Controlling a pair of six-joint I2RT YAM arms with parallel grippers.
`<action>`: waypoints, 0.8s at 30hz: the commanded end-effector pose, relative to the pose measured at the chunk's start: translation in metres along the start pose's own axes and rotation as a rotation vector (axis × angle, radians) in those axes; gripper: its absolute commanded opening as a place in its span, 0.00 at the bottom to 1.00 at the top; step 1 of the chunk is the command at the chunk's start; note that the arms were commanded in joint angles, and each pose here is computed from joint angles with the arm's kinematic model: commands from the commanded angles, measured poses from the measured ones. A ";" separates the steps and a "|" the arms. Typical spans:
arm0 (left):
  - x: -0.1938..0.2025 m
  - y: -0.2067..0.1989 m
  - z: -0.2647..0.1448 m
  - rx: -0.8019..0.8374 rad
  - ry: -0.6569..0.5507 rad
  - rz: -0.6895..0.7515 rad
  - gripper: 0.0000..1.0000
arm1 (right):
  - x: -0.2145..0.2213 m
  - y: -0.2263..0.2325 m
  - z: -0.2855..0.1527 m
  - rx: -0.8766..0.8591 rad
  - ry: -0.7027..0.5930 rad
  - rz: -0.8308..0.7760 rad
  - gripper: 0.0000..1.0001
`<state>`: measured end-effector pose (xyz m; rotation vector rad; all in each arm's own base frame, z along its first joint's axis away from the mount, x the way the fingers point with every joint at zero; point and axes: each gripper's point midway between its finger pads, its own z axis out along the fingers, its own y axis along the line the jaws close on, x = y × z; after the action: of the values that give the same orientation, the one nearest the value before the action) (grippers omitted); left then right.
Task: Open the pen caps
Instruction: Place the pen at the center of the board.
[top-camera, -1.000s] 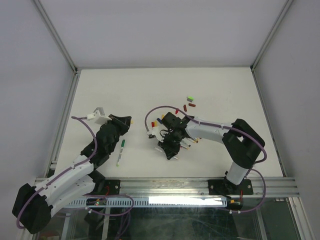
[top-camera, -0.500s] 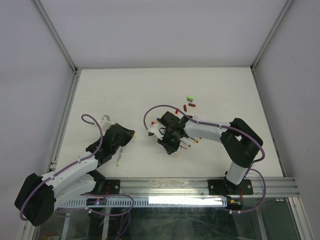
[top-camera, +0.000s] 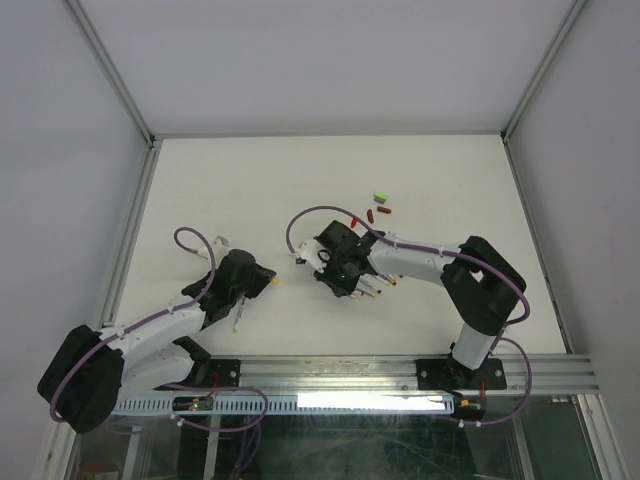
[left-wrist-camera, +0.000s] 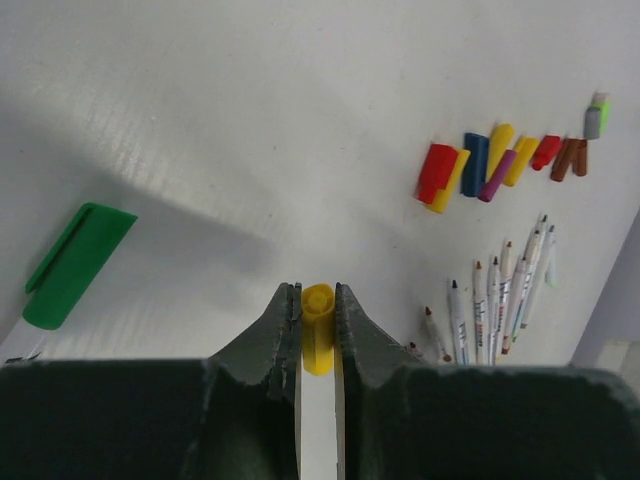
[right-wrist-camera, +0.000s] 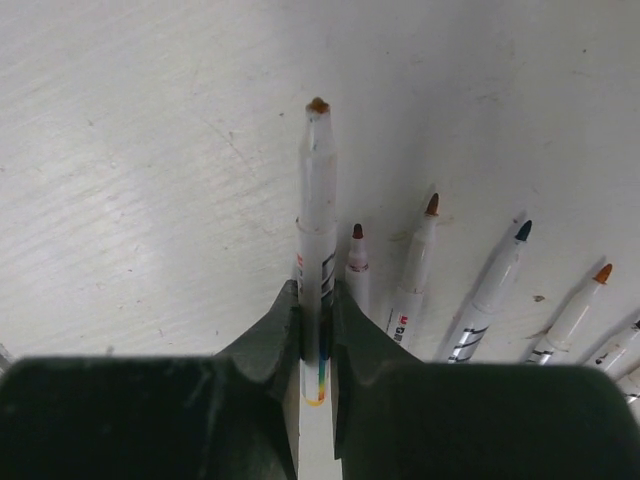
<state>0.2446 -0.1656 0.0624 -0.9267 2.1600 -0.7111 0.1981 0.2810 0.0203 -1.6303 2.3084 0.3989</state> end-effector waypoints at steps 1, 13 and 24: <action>0.006 -0.013 0.007 0.016 0.040 -0.026 0.00 | 0.003 -0.013 -0.005 0.071 0.013 -0.009 0.12; 0.010 -0.015 0.037 -0.073 0.049 0.038 0.00 | 0.009 0.000 -0.004 -0.006 0.030 -0.027 0.21; 0.015 -0.014 0.055 -0.116 0.060 0.056 0.07 | 0.010 0.000 -0.002 -0.009 0.036 -0.017 0.25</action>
<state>0.2752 -0.1911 0.0282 -0.9316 2.2911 -0.5831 0.1975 0.2808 0.0207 -1.6577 2.2900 0.4044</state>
